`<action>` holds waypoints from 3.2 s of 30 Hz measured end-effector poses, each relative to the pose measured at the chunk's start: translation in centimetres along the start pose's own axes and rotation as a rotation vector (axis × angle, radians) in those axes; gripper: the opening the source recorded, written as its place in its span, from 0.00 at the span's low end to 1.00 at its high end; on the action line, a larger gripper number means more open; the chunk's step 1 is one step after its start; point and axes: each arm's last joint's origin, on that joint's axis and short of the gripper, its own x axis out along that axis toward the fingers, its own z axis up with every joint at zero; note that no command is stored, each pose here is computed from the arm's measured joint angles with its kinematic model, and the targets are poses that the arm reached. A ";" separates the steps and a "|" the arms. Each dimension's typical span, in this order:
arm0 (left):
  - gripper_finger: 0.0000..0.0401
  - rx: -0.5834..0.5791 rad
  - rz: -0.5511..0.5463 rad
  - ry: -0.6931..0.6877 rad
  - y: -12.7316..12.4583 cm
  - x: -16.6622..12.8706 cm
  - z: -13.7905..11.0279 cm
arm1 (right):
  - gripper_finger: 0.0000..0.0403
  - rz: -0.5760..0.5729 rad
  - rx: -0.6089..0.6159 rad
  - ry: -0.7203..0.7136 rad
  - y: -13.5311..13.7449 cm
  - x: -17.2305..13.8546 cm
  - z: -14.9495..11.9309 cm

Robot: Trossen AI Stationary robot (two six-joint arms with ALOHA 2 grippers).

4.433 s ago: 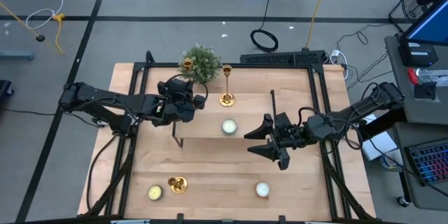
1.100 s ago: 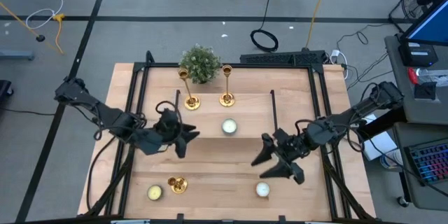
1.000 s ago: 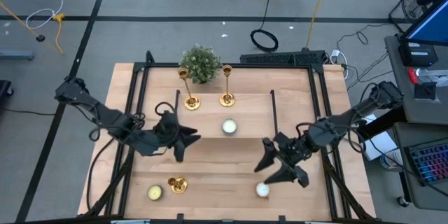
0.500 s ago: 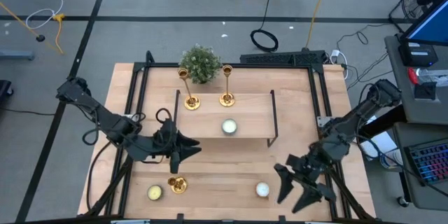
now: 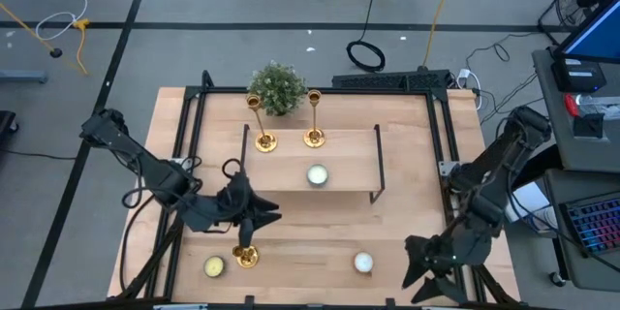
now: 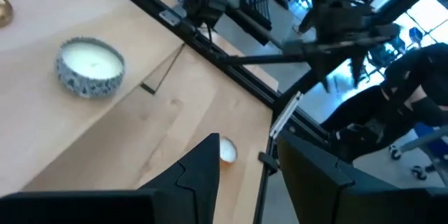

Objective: Stock candles and holders on shelf
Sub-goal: Align the orange scented candle with the other scented candle on the shelf

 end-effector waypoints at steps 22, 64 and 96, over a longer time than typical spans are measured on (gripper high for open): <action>0.37 -0.002 -0.001 0.013 0.0 0.4 -0.2 | 0.72 -0.433 -0.311 0.142 -6.3 5.8 -0.3; 0.37 -0.023 0.001 0.011 0.0 0.3 -0.3 | 0.89 -0.577 -0.430 0.359 -13.7 10.9 1.1; 0.37 -0.034 0.002 0.012 0.0 0.3 -0.3 | 0.89 -0.571 -0.415 0.318 -14.1 12.5 0.3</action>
